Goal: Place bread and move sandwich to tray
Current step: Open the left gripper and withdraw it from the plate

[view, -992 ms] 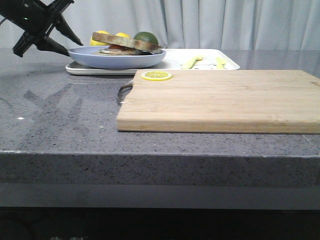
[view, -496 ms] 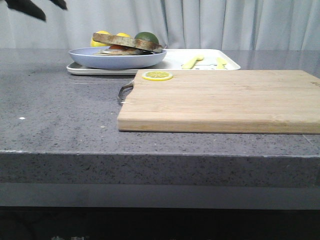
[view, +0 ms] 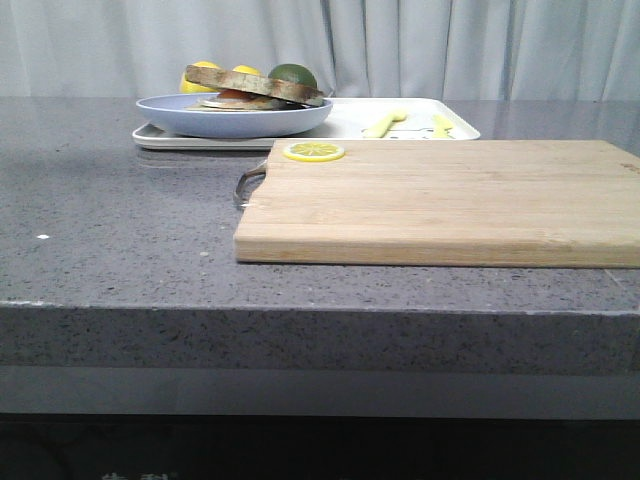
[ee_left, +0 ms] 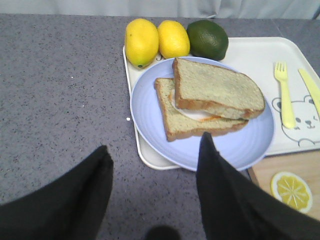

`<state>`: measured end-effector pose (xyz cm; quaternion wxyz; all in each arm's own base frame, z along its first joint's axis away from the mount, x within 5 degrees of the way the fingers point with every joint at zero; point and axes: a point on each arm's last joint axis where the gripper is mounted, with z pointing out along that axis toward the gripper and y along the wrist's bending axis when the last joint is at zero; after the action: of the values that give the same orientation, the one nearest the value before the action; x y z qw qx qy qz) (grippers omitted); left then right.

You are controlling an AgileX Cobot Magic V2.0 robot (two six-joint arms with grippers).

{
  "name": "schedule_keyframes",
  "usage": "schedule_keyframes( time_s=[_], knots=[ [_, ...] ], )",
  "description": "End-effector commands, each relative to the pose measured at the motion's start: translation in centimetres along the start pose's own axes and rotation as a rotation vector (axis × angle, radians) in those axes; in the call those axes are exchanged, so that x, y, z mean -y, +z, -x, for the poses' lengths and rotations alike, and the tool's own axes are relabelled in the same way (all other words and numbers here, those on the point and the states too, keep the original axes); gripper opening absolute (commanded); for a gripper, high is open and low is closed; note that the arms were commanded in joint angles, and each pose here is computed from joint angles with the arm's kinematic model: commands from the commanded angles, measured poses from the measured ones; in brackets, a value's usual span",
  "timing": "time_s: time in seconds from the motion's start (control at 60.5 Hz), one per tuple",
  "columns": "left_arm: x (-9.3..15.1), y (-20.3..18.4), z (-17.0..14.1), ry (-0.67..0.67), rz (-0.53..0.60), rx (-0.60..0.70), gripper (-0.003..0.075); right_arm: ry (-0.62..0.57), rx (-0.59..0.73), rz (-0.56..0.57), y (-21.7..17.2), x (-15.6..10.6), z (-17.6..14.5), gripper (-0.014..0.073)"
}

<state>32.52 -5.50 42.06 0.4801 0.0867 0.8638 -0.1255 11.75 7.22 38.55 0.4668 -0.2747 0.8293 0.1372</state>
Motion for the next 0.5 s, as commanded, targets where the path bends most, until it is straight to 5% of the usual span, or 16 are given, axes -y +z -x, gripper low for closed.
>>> schedule_keyframes(
  time_s=[0.0,0.215,0.48],
  knots=[
    [1.9,-3.9,0.2,0.069,0.003,0.160,0.0379,-0.006,0.089,-0.020,-0.7,0.2,1.1,0.0380],
    [5.2,-8.2,-5.0,0.193,-0.062,0.220,0.0379,-0.006,0.089,-0.020,-0.7,0.2,1.1,0.0380],
    [5.4,-11.9,-10.8,0.253,-0.092,0.203,0.0379,-0.005,0.088,-0.019,-0.7,0.1,1.1,0.0380]
  ],
)
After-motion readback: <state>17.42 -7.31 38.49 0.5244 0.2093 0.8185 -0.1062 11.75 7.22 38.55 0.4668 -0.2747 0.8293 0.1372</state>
